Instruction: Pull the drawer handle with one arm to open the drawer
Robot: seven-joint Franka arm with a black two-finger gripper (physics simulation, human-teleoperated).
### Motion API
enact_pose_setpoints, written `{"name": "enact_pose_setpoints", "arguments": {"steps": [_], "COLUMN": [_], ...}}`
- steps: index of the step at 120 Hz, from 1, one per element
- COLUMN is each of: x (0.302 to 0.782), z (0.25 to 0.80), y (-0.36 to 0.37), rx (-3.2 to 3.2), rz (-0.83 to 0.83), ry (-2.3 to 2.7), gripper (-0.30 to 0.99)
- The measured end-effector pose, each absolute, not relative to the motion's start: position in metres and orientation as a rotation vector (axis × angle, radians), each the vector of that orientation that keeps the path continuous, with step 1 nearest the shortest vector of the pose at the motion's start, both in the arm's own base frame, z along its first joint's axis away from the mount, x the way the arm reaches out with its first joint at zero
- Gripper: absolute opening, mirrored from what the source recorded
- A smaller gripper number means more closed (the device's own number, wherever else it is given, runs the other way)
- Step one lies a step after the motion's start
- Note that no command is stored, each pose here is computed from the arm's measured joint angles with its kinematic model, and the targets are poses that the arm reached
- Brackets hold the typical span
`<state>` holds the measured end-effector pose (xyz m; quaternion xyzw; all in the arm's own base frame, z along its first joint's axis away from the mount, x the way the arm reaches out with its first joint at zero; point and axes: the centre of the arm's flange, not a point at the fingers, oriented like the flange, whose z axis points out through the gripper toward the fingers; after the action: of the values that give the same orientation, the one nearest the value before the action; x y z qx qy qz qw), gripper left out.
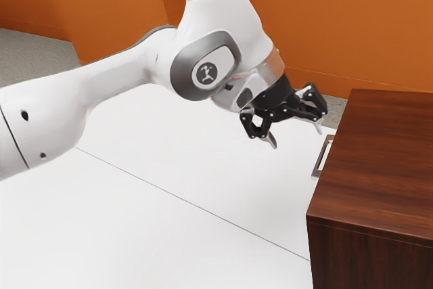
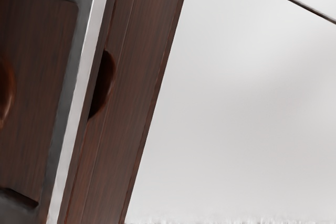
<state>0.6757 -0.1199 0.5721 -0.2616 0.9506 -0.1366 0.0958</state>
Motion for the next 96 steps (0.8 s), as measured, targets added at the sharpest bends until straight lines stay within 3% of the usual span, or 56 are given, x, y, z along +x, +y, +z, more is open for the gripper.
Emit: {"name": "enact_pose_setpoints", "arguments": {"steps": [66, 96], "x": [0.655, 0.659], "z": [0.548, 0.544], "y": [-0.144, -0.143], "rx": [-0.526, -0.483], "rz": [-0.439, -0.461], "ry": [2.822, 2.804], "gripper": [0.68, 0.74]}}
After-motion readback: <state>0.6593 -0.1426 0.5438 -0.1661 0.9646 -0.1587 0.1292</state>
